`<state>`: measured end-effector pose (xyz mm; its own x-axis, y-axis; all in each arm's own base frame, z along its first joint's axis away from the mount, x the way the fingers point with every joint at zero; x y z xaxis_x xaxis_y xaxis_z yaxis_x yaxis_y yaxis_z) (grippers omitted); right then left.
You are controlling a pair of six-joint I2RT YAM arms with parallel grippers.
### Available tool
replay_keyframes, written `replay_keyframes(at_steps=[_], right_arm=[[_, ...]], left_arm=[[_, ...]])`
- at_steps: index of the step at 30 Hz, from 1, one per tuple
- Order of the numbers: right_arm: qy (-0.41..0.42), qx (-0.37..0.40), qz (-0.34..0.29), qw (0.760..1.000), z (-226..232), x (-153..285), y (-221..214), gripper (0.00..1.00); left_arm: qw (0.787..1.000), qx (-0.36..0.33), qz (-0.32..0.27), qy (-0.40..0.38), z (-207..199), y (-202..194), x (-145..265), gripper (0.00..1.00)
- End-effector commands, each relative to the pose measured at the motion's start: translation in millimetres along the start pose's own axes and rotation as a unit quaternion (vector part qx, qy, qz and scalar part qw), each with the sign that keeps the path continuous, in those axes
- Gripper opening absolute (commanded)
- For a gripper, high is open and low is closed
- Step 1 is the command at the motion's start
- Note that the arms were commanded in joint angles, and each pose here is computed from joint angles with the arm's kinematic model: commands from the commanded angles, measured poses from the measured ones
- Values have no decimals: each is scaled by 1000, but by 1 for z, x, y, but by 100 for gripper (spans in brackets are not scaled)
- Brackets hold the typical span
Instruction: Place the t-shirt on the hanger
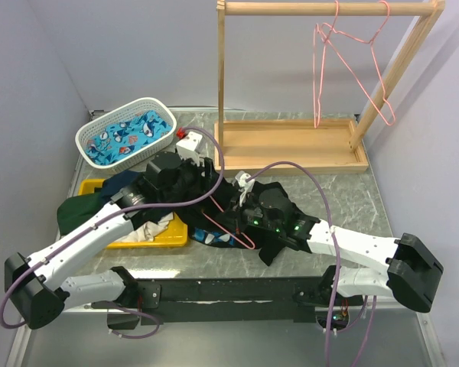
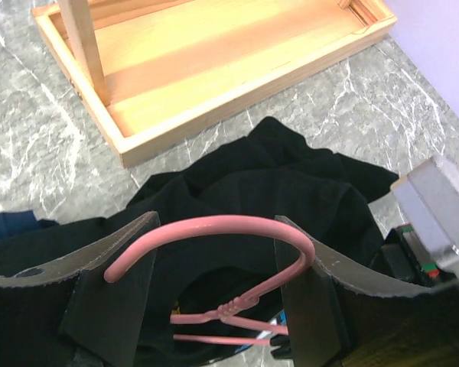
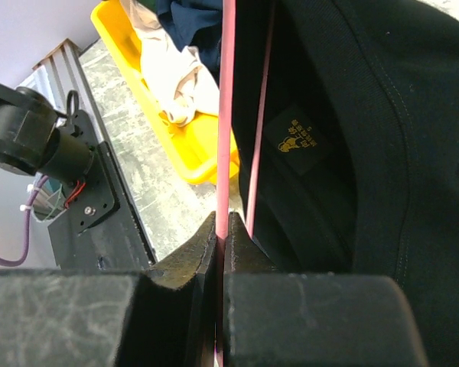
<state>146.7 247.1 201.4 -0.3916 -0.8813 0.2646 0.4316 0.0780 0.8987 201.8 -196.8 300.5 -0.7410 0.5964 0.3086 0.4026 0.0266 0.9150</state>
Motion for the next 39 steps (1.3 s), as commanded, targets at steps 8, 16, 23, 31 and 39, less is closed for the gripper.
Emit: replay_keyframes(at_steps=[8,16,23,31,39], right_arm=[[24,21,-51,998,13,-17,23,0],[16,15,-51,998,12,-11,23,0],[-4,1,-54,999,16,1,31,32],[-96,-49,-80,991,20,45,55,74],[-195,-191,-80,959,-8,90,36,69]], left_arm=[[999,-23,-30,-2,-9,13,-22,52],[999,-16,-45,25,-5,15,-18,1],[997,-9,-63,47,0,12,-9,1],[992,-5,-93,87,7,12,4,1],[989,-9,-119,82,9,12,17,1]])
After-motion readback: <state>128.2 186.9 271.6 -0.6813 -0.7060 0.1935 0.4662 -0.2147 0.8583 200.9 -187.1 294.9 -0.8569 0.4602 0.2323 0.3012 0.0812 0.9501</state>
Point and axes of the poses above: each gripper's point midway between its finger pads, its own x axis back along the fingers, its own z axis along the line the jaws close on, y = z × x, the point moved 10 cm from there along x, back along the fingers, and after that the axes turned 1 degree about x, right-handed, at the moved point
